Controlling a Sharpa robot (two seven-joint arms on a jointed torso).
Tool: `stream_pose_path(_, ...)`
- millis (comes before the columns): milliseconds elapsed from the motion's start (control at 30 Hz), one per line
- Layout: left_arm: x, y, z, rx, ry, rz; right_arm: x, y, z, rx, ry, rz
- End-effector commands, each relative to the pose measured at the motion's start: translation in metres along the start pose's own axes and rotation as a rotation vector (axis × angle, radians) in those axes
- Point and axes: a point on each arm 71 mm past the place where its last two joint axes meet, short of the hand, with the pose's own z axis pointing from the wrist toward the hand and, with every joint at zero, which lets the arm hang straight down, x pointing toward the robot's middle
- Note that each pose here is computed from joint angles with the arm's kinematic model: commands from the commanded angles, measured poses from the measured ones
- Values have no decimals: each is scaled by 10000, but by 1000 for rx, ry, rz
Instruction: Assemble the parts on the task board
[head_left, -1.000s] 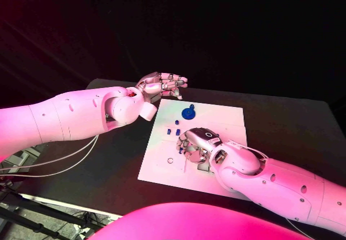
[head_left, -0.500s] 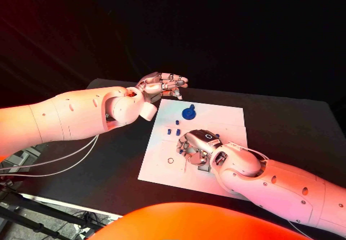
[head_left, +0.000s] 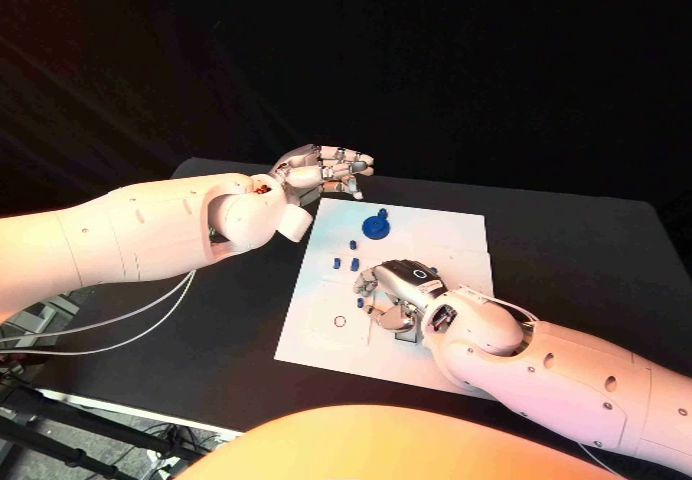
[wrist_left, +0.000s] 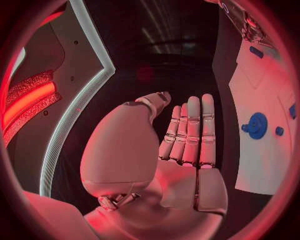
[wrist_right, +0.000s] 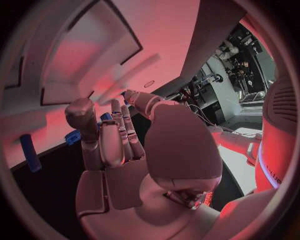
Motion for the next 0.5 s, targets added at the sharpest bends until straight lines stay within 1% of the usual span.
stream_pose_path(33,20,-8,5,2,23,-5,-28,-5,-35,4,-38,6)
stream_pose_path(167,16,-7,2,0,26,-4,-64,-22,-107,9,-52,11)
stream_pose_path(267,12,-8,-1,0,26,-4,-124,-49,-177,15,-65,12)
stream_pose_path(433,4,-11,-10,-1,25,-3,-308,-138,-322,38,-90,11)
stream_pose_path(500,-2,-13,-16,0,23,-2,-423,-221,-393,73,-86,27)
